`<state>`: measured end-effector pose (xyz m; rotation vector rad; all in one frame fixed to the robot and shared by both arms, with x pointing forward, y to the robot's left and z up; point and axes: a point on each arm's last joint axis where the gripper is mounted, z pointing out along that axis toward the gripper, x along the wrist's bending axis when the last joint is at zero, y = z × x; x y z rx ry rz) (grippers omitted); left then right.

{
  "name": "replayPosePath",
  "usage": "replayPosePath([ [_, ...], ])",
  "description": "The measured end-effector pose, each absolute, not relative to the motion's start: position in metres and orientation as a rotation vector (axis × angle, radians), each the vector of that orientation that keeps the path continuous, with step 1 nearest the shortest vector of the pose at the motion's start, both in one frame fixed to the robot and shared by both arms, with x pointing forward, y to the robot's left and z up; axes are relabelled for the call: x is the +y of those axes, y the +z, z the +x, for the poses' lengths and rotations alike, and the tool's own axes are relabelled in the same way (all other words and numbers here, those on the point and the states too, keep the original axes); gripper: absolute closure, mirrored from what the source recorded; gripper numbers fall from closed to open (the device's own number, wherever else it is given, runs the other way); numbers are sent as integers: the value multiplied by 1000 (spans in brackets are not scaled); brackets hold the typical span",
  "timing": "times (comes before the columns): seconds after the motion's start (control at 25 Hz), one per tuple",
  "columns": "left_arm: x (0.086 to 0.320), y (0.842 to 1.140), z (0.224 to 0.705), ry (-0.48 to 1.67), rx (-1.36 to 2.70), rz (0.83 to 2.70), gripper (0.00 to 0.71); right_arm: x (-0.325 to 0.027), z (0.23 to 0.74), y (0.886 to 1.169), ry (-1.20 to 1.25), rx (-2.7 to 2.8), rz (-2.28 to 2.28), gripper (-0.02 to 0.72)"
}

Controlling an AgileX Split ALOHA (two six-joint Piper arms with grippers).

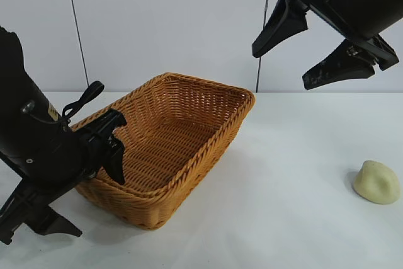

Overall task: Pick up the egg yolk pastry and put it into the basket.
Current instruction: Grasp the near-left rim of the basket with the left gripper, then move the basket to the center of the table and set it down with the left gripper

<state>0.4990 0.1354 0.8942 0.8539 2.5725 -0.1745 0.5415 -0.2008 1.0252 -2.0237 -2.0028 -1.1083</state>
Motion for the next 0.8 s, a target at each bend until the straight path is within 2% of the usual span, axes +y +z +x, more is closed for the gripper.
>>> replayPosePath([
  [0.12,135,895,500,-180,2567,838,584,-201,541,1025,-1108,-2003,-2024,91],
  [0.24,135,895,500,-177,2568,843,622,-201,541,1025,-1108,-2003,-2024,91],
  [0.56,134,898,501,-172,2609,870,624,-201,541,1025,-1106,-2004,-2022,91],
  [0.8,149,928,533,-103,2567,1123,625,-201,540,1024,-1076,-2033,-2005,91],
])
